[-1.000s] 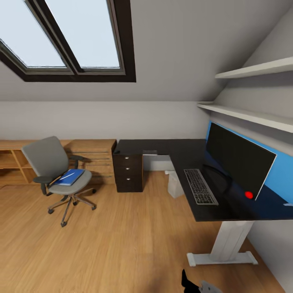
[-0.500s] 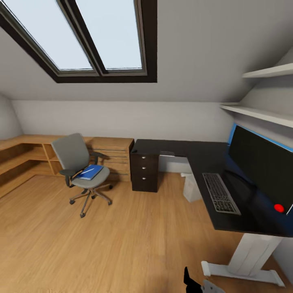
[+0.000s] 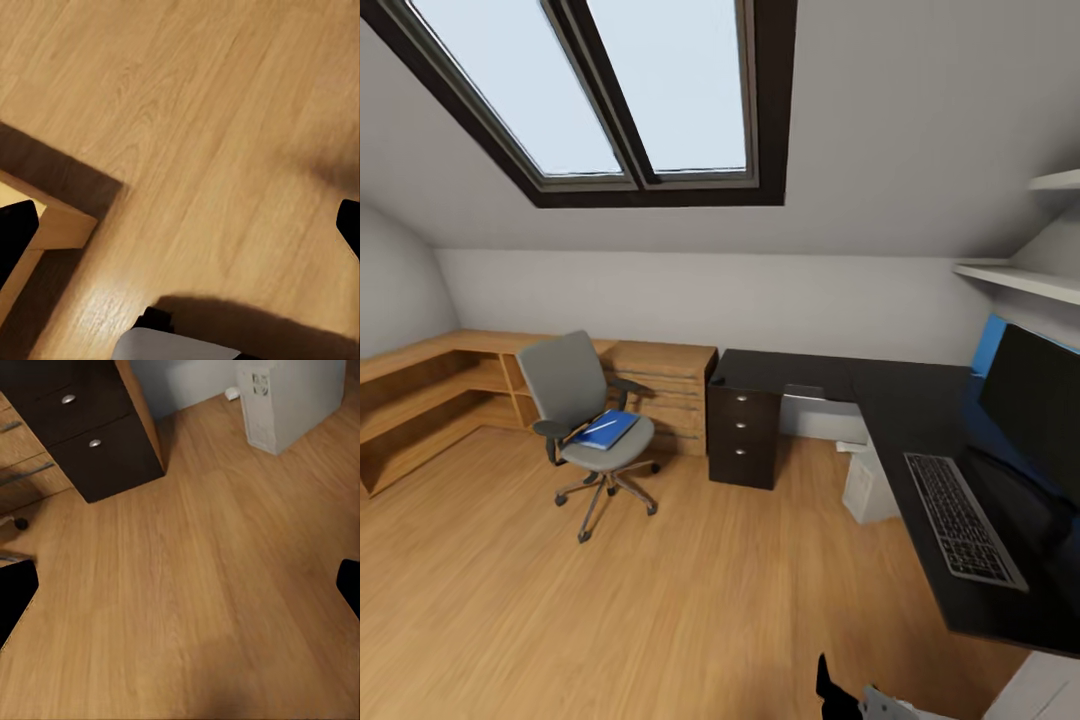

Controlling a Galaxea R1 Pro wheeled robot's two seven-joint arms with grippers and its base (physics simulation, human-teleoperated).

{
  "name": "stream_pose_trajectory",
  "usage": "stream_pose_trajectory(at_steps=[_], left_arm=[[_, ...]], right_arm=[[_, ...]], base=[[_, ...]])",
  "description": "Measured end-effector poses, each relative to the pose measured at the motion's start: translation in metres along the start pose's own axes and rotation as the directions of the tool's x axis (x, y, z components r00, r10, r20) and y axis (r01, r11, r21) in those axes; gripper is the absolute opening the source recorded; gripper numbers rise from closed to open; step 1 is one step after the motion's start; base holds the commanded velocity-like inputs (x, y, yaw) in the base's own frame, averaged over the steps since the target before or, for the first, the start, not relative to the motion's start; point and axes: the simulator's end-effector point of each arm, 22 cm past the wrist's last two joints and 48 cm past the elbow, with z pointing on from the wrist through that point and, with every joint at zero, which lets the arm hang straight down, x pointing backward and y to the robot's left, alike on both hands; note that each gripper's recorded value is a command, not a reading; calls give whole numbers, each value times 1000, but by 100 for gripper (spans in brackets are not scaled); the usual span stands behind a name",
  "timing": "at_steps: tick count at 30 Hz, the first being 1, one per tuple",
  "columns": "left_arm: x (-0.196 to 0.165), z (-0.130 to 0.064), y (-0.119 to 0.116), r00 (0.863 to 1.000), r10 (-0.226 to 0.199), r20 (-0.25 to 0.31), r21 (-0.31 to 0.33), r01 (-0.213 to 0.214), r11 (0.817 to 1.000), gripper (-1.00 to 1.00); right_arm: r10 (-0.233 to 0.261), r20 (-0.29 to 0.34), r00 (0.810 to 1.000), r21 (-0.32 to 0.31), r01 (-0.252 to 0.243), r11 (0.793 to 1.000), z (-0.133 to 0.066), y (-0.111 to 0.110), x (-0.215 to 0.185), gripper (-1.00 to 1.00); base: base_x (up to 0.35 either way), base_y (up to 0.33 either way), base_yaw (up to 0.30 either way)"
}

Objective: In the bedroom, organize the workspace by keeping the computer under the desk, ensuring the monitor is on the desk, placing the keyboard on the desk next to the monitor, placing the mouse on the desk next to the keyboard, moving the folder from the swivel chair onto the desk next to the mouse, stacking the notebook on top of the folder with the pen on top of the notebook, and positioning the swivel chair next to the desk.

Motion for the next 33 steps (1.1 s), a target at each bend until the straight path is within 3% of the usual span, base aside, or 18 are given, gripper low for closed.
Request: stream_pose_trajectory(at_steps=[33], left_arm=[[-19, -3, -4, 999, -10, 46, 11, 9, 1000, 100]], right_arm=[[4, 71, 997, -16, -3, 1000, 0, 7, -26, 100]], base=[[321, 0, 1]])
